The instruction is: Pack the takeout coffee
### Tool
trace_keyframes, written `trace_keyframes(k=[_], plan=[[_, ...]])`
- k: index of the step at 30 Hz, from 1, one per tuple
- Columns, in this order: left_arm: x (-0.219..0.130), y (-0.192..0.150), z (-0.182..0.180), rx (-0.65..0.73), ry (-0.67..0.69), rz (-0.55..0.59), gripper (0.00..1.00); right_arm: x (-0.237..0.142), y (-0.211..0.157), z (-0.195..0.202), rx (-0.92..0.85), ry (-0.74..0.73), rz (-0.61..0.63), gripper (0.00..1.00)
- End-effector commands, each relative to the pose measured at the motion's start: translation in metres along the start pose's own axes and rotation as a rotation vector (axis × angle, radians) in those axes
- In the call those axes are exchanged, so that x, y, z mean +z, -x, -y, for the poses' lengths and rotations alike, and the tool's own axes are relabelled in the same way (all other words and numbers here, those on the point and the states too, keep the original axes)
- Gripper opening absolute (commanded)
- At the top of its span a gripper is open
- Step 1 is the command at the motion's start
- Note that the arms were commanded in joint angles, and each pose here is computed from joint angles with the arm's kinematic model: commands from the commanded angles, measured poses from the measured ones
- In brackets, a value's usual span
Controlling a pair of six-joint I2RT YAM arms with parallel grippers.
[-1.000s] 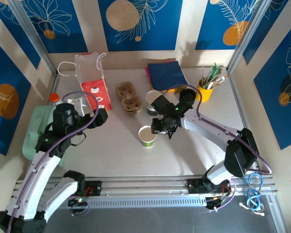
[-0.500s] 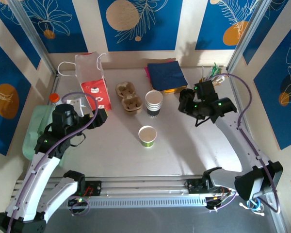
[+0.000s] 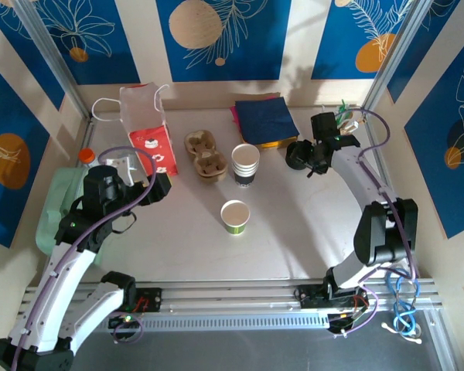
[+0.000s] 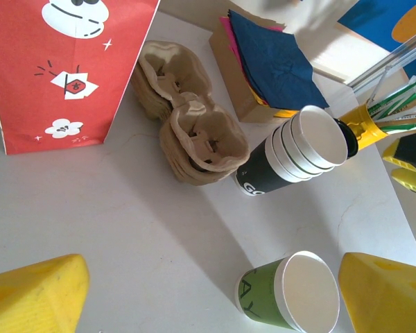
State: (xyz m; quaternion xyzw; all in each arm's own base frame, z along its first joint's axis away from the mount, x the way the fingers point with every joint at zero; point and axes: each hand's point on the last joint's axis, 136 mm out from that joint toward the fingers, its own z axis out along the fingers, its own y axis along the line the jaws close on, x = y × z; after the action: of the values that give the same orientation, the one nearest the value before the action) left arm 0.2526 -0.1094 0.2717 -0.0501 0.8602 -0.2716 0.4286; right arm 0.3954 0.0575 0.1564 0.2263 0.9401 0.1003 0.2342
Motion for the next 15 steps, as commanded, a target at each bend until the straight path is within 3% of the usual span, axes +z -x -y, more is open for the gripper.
trace_keyframes(k=[1,15], plan=[[-0.005,0.002,0.004,0.015,-0.010,0.012,0.93,0.006,0.030,-0.005,0.005,-0.042,0.079,0.58],[-0.006,0.004,0.004,0.020,0.001,0.014,0.93,0.056,0.047,0.011,0.037,-0.165,0.011,0.58]])
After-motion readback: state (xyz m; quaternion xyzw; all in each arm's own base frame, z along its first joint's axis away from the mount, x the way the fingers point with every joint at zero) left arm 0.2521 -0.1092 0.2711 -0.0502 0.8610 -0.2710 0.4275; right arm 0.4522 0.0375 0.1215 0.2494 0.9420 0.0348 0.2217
